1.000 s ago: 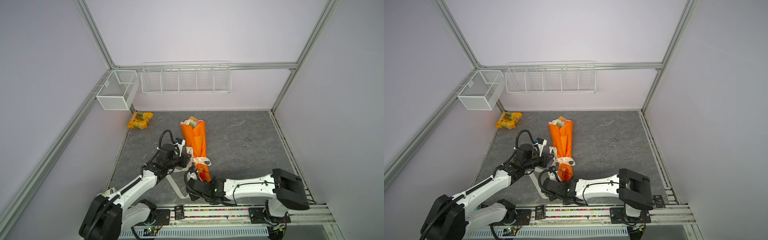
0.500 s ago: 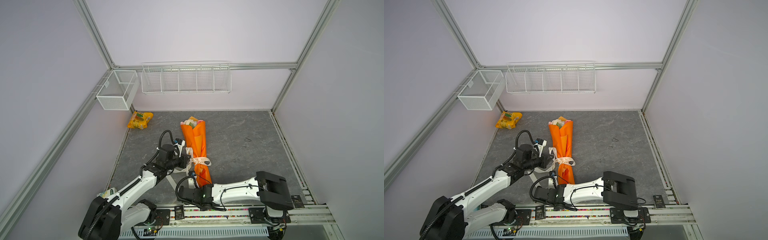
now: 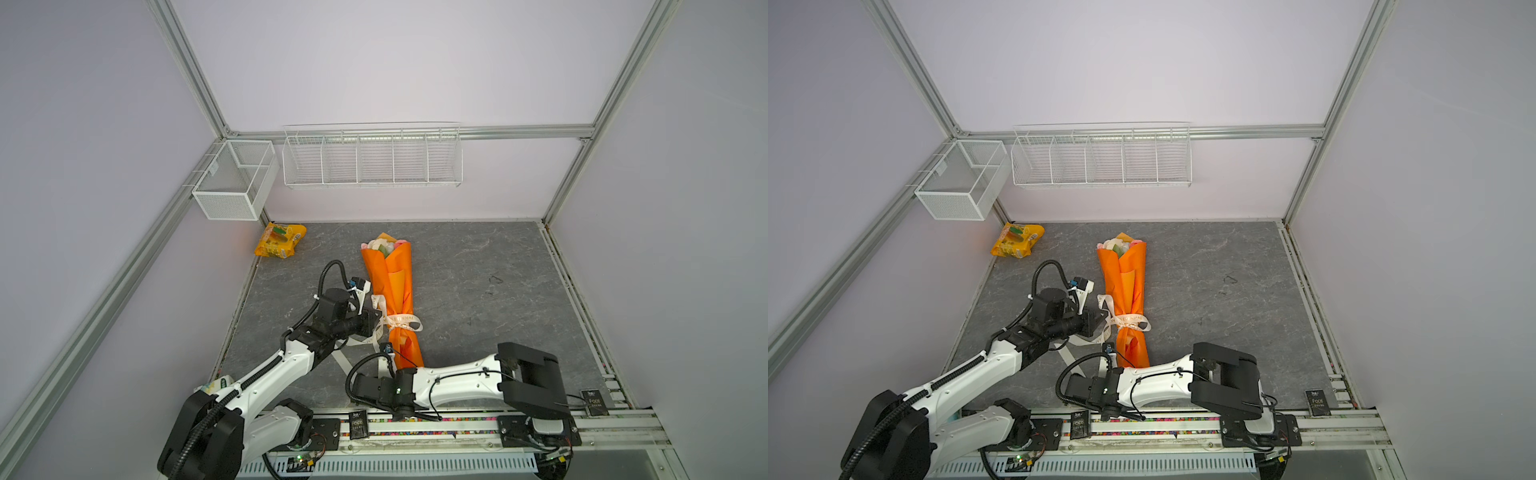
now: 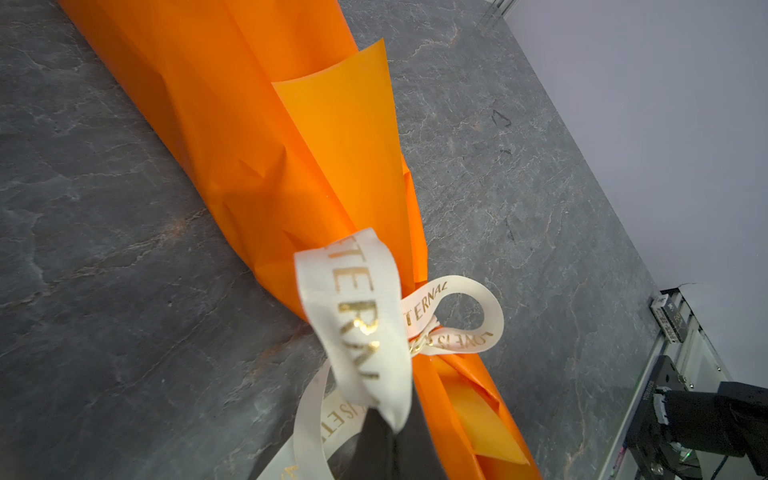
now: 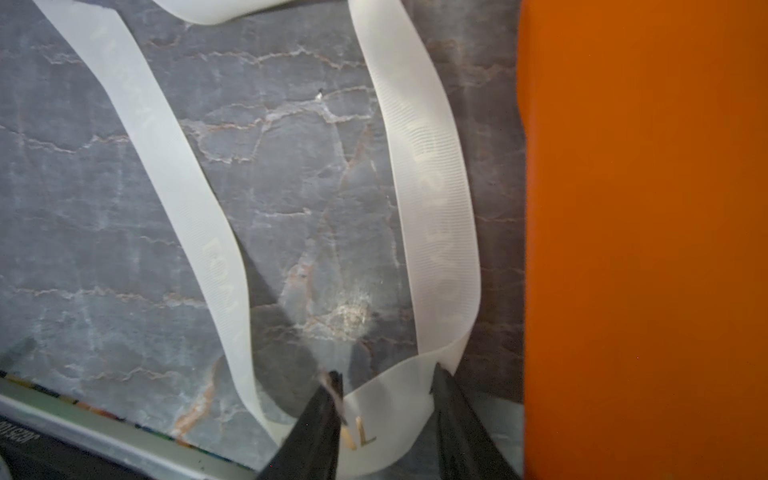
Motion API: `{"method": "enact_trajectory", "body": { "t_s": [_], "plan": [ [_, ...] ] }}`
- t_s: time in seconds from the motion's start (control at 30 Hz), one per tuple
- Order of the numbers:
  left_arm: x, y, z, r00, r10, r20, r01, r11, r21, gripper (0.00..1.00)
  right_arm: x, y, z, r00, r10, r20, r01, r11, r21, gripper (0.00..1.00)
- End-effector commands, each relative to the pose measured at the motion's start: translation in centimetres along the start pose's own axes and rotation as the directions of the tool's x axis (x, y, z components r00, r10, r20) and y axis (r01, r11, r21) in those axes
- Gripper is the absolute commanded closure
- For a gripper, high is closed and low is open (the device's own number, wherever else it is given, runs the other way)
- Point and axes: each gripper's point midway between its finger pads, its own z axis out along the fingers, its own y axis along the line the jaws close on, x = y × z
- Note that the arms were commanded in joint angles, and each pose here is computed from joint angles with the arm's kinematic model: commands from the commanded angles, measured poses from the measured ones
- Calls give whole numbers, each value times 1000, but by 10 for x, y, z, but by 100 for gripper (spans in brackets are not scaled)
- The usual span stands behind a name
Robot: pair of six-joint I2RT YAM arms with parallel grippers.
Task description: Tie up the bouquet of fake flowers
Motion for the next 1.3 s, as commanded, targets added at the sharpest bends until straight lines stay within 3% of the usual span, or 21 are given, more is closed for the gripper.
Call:
{"method": "enact_trajectory", "body": {
  "t_s": [0.0,0.2,0.37,0.53,0.63,0.7,0.77,0.97,1.03,1.17,1.23,1.27],
  "plan": [
    [-15,-6,-3,999,19,30,-19,1000,12,100,2,-14,9,999,49,-11,-49,998,50,75],
    [-14,-6,-3,999,26,24,-26,1000,13,100,-12,8,-13,997,-48,54,48,999,-1,93],
    [-14,-7,-4,999,31,26,-32,999,19,100,-24,16,-45,986,-114,119,116,993,-13,94],
    [-17,-8,-6,999,38,36,-39,999,14,100,-18,9,-50,991,-69,110,74,996,-39,94],
    [-17,-6,-4,999,35,39,-36,999,10,100,-9,2,-34,998,-18,57,18,1000,-14,76],
    [-16,-6,-3,999,31,34,-32,999,12,100,-3,-1,-25,999,12,36,-12,1000,-6,75],
    [-14,-6,-1,999,29,27,-30,999,18,100,-5,-5,-19,998,53,41,-54,999,6,65],
    [-11,-6,2,1000,29,12,-29,999,24,100,-4,3,3,996,87,7,-87,996,-16,62],
    [-11,-6,1,999,31,13,-31,999,25,100,-5,2,7,996,91,1,-91,996,13,57],
    [-12,-7,1,999,40,7,-41,999,26,100,-1,-10,19,992,125,-17,-123,990,71,57],
    [-12,-6,0,999,44,7,-44,999,22,100,2,-11,24,990,134,-39,-131,988,79,62],
    [-12,-7,0,999,44,8,-44,999,22,100,2,-9,24,990,131,-44,-128,989,70,69]
  ]
}}
